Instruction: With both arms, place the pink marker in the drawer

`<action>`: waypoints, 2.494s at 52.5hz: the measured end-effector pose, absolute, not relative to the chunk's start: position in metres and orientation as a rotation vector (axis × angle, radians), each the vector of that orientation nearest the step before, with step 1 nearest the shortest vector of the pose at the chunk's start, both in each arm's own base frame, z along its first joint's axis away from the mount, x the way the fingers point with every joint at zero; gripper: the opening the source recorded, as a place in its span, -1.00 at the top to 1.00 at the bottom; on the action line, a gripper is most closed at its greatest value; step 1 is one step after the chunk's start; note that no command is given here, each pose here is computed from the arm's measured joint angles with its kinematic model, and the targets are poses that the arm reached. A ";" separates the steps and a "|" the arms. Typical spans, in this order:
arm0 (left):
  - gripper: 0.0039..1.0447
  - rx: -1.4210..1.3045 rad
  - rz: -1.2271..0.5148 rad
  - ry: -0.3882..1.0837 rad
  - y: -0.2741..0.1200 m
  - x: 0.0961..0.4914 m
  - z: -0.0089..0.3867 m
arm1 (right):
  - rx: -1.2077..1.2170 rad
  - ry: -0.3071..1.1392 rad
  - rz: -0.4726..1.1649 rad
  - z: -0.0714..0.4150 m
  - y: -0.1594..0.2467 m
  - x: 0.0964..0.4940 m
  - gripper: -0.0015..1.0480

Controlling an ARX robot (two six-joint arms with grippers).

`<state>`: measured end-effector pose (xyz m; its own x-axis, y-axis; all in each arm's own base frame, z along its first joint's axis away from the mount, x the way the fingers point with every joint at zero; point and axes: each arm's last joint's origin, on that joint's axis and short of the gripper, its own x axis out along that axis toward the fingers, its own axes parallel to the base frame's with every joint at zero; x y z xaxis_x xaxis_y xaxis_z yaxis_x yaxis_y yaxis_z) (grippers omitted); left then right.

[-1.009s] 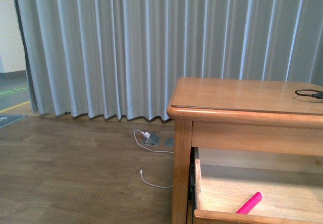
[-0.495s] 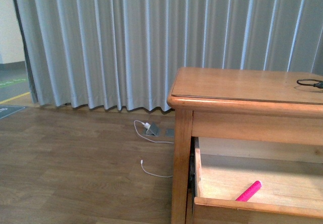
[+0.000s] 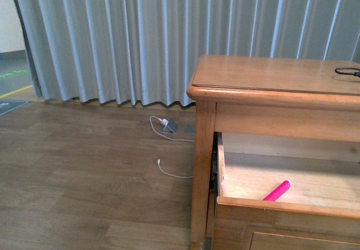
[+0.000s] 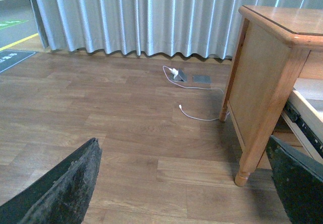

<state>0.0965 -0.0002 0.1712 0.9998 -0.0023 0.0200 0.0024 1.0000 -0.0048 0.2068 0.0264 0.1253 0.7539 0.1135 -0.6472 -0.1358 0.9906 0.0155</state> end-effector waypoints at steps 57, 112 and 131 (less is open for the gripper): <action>-0.89 -0.005 -0.002 -0.020 0.000 0.097 0.171 | 0.004 0.435 -0.044 0.100 0.036 0.355 -0.84; -0.89 -0.005 -0.002 -0.020 0.000 0.097 0.171 | 0.013 0.337 -0.078 0.089 0.027 0.384 -0.84; -0.89 -0.005 -0.002 -0.020 0.000 0.097 0.171 | 0.048 0.336 0.044 0.156 0.018 0.279 -0.84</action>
